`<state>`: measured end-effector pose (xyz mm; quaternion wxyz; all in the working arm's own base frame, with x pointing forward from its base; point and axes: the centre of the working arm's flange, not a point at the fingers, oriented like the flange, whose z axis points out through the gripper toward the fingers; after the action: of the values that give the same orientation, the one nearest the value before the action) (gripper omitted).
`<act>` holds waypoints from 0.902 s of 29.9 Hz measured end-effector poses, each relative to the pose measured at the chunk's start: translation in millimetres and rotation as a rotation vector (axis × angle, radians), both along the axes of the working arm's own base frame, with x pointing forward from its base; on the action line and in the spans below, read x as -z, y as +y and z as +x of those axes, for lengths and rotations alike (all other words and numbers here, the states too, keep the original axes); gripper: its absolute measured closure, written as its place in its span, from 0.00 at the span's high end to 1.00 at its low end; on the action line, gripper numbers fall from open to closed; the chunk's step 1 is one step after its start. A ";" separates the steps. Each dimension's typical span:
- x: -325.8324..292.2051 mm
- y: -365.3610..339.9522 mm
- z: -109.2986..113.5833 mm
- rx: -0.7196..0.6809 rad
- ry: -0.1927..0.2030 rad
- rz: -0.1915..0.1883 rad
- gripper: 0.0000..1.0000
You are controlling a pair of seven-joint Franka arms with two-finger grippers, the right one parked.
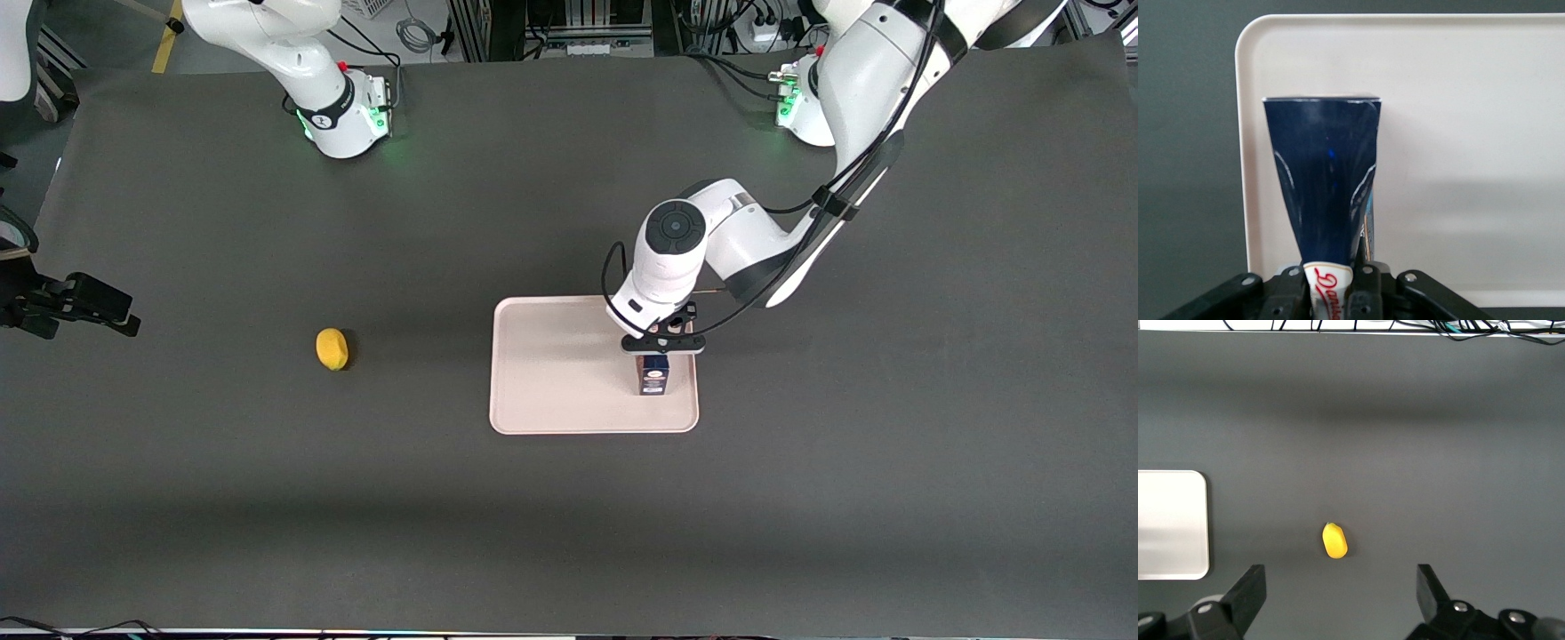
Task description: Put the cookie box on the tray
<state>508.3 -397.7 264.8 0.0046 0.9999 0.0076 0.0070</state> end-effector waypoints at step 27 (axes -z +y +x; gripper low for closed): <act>22.3 22.5 18.0 -0.018 0.009 0.008 0.77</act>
<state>526.3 -375.3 242.5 0.0005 0.9999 0.0166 0.0027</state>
